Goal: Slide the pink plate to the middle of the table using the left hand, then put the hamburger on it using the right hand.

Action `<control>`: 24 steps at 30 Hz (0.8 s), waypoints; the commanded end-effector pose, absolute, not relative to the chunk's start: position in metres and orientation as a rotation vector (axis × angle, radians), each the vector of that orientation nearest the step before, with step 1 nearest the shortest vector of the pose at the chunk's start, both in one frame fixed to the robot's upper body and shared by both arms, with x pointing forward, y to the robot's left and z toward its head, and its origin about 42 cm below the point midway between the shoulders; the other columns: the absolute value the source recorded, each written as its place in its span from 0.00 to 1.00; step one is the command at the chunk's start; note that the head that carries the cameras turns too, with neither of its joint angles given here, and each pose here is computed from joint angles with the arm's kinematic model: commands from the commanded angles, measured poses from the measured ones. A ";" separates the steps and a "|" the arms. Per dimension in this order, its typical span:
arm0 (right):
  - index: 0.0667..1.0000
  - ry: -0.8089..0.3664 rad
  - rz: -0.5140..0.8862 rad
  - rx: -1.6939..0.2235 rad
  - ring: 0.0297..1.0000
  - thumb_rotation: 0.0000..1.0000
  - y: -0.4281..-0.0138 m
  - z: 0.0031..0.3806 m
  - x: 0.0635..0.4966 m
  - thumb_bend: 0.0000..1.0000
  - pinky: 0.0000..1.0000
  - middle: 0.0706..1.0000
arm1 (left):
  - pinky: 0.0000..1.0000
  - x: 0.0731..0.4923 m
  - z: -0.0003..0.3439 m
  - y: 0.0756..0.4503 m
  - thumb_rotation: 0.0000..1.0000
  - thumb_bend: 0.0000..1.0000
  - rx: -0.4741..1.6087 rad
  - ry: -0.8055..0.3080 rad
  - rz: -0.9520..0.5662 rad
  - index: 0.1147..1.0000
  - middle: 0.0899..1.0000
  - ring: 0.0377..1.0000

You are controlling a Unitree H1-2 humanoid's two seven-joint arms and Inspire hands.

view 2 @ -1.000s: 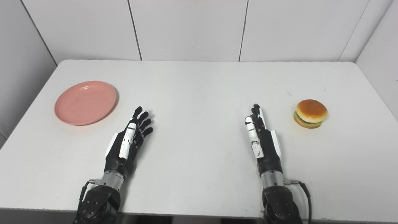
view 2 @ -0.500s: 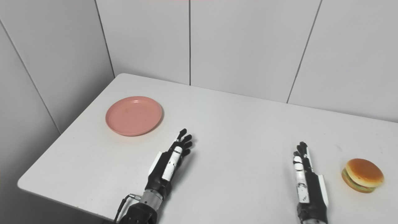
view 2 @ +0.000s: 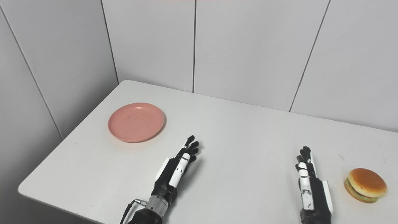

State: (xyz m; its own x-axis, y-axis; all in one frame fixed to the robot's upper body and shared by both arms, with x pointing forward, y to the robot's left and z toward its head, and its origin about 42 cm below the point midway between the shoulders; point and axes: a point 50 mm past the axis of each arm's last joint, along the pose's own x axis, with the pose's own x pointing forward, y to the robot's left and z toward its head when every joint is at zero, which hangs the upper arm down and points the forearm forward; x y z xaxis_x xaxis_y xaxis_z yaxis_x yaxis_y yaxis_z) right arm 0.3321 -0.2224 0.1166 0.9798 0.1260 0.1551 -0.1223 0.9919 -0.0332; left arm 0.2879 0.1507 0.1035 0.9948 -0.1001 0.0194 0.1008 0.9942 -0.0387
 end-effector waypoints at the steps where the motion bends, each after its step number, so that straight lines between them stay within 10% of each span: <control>1: 1.00 -0.103 0.108 -0.022 0.99 1.00 -0.229 0.092 0.315 0.08 1.00 1.00 | 0.95 0.288 0.102 0.139 1.00 0.30 -0.048 -0.002 -0.130 0.95 0.95 0.95; 24: 1.00 -0.098 0.100 -0.028 0.98 1.00 -0.225 0.092 0.318 0.08 1.00 0.99 | 0.92 0.315 0.187 0.161 1.00 0.40 -0.031 -0.257 -0.098 0.93 0.94 0.92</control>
